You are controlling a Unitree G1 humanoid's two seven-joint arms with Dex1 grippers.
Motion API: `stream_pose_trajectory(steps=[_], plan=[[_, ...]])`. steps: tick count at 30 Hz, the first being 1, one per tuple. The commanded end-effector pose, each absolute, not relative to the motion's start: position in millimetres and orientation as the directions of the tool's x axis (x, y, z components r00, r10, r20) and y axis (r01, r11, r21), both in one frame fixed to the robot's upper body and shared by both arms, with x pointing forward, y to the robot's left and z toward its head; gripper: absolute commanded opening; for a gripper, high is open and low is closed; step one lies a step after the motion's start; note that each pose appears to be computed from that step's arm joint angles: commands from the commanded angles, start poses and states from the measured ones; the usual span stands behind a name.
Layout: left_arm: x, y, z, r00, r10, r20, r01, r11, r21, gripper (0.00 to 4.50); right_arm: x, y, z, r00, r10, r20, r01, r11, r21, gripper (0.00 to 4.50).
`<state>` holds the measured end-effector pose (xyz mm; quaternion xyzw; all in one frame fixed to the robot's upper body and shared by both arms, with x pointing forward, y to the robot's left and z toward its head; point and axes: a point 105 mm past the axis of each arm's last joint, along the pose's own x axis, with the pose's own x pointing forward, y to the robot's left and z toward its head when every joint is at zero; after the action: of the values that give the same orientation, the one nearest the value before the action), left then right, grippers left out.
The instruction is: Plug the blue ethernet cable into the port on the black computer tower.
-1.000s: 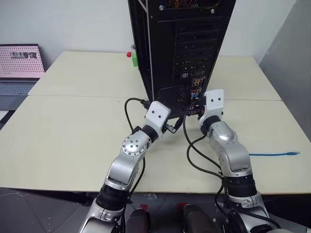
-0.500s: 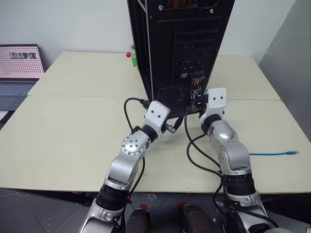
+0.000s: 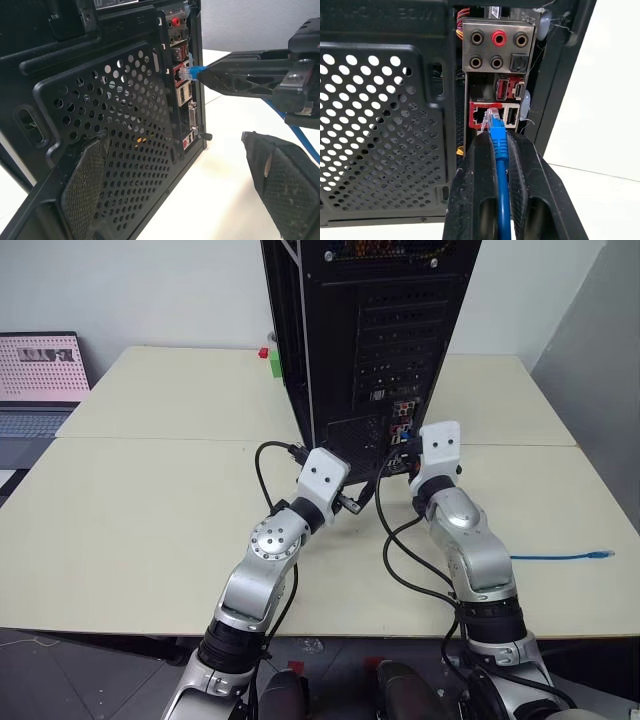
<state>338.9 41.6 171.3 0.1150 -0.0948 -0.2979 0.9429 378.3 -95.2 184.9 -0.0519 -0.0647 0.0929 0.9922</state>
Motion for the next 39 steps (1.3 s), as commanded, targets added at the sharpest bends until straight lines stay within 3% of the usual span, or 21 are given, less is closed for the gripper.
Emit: stream_pose_trajectory(steps=[1, 39], plan=[[335.8, 40.7, 179.5, 0.797, -0.586, 0.145, 0.531, 0.795, 0.292, 4.46, 367.8, -94.8, 204.9, 0.961, 0.19, 0.203, -0.168, 0.979, -0.117, 0.02], [335.8, 42.0, 178.6, 0.798, -0.587, 0.14, 0.53, 0.793, 0.3, 4.46, 372.9, -88.3, 204.9, 0.96, 0.212, 0.182, -0.202, 0.977, -0.074, 0.02]])
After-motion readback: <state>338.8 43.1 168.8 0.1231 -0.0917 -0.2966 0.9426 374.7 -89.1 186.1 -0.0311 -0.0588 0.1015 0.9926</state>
